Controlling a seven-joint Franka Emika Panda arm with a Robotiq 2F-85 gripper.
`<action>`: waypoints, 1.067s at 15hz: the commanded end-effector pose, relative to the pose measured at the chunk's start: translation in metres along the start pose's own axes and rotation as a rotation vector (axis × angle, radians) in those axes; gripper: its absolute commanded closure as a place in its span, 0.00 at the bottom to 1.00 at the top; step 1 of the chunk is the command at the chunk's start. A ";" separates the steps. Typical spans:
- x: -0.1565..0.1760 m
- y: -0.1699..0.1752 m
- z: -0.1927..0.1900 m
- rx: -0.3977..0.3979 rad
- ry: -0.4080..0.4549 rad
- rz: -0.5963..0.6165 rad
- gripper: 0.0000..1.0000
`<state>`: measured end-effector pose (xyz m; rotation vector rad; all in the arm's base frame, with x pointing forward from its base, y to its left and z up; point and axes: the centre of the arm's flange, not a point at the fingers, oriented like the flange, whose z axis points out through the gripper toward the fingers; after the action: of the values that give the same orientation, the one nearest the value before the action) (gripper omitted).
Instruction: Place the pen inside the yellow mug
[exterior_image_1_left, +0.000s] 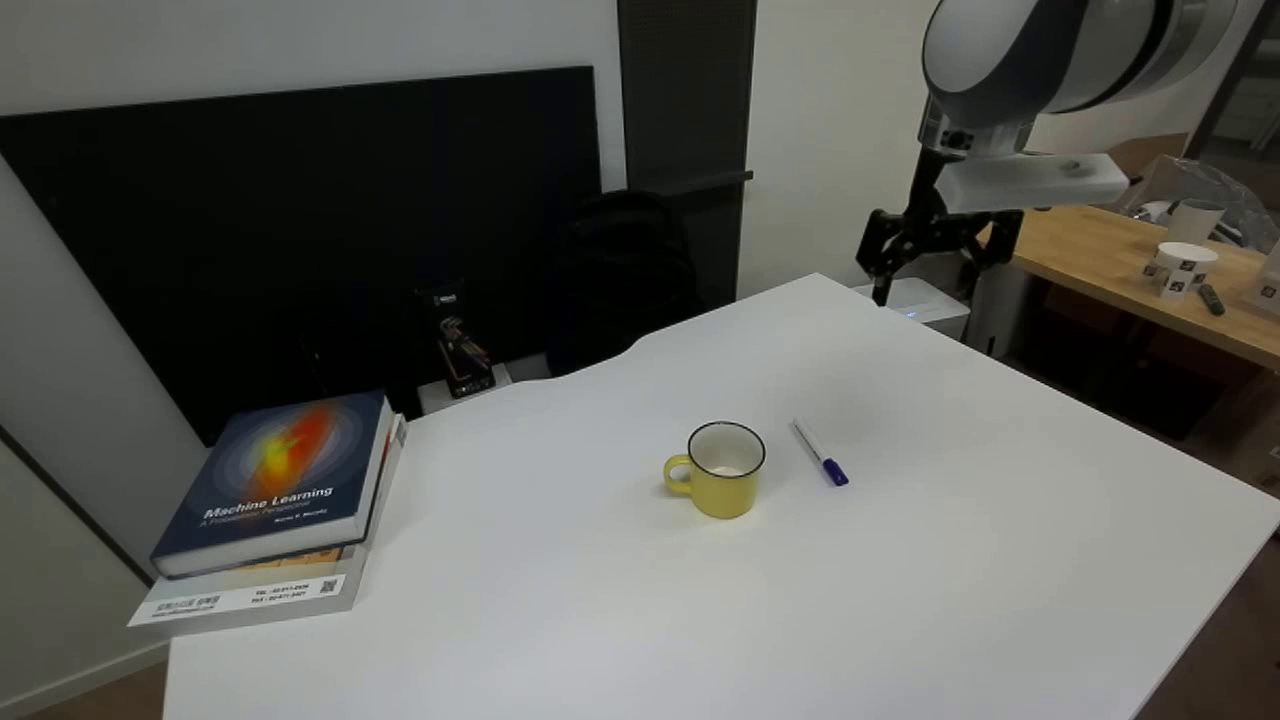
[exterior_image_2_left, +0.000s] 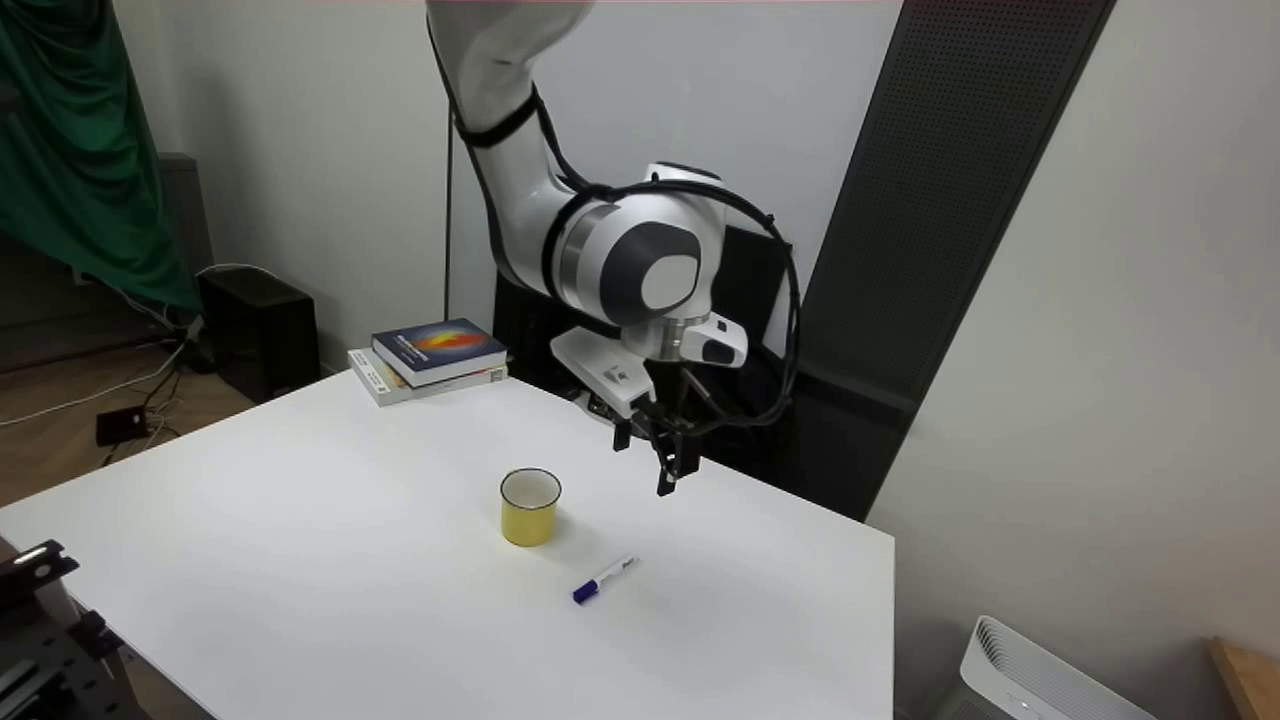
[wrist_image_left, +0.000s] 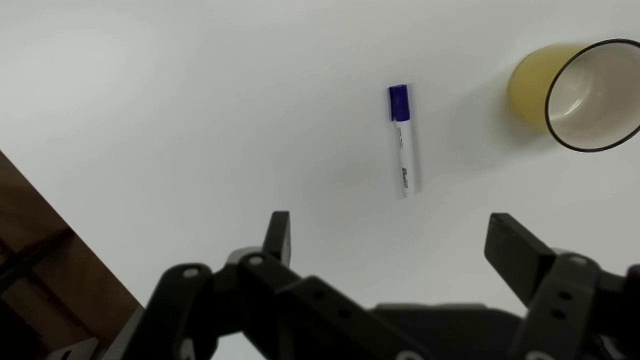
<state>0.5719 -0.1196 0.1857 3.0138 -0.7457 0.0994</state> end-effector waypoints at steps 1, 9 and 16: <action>0.000 0.000 0.000 0.000 0.001 0.000 0.00; 0.001 0.000 -0.001 0.000 0.001 0.000 0.00; 0.008 0.000 0.015 -0.022 0.007 0.014 0.00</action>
<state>0.5715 -0.1199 0.1839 3.0132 -0.7405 0.0950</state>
